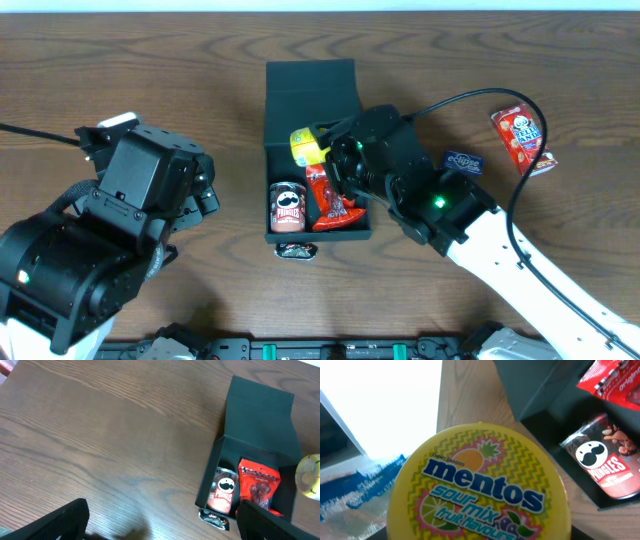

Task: Pack container
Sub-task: 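Carry the Mentos tube into the box behind the Pringles can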

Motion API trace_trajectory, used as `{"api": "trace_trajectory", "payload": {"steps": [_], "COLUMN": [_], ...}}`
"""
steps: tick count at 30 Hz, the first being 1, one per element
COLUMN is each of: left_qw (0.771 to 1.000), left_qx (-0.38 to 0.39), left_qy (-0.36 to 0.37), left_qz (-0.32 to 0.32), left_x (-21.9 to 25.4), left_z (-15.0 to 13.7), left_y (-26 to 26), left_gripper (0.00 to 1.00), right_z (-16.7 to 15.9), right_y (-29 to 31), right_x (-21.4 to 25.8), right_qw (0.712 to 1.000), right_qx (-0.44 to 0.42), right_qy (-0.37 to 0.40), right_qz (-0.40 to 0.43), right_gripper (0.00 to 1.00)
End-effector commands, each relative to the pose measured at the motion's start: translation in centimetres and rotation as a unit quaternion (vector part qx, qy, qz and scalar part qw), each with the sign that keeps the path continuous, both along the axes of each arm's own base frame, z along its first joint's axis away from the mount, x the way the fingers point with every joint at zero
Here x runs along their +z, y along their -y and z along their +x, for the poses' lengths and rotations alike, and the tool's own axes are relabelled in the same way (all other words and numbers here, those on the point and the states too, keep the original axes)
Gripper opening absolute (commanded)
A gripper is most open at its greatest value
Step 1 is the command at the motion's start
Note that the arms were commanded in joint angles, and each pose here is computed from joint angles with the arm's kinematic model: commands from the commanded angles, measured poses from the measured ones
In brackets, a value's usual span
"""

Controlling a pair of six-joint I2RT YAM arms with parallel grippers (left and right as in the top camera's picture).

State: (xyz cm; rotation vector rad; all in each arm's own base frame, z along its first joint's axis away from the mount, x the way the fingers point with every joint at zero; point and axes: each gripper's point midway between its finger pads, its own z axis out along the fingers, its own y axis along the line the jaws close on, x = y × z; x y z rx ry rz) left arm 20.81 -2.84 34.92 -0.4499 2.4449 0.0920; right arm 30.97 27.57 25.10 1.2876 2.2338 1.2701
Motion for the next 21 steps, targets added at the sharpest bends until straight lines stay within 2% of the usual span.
{"api": "trace_trajectory", "payload": {"steps": [1,4,9,14,21], "left_qw": [1.000,1.000,1.000,1.000,1.000], "left_qx": [-0.002,-0.002,-0.002,-0.002,-0.006], "left_qy": [-0.018,-0.018,-0.018,-0.017,-0.019], "left_qz": [0.010,0.010,0.010,0.009,0.013], "left_x": [-0.4,-0.4,-0.4,-0.4,-0.4], "left_z": [-0.6,-0.6,-0.6,-0.6,-0.6], "left_y": [-0.4,-0.4,-0.4,-0.3,-0.4], "left_gripper": [0.95,0.95,0.95,0.95,0.95], "right_z": [0.3,-0.5,-1.0,2.7,5.2], "right_y": [-0.3,-0.6,0.0,-2.9,-5.6], "right_x": [2.1,1.5,-0.1,0.0,-5.1], "right_qw": [0.999,1.000,0.991,0.991,0.991], "right_qx": [-0.017,-0.002,-0.076,-0.077,-0.070], "right_qy": [0.021,0.002,-0.089,-0.044,-0.064], "right_qz": [0.022,0.022,0.064,0.104,0.093], "right_gripper": [0.01,0.02,0.02,0.02,0.02]}}
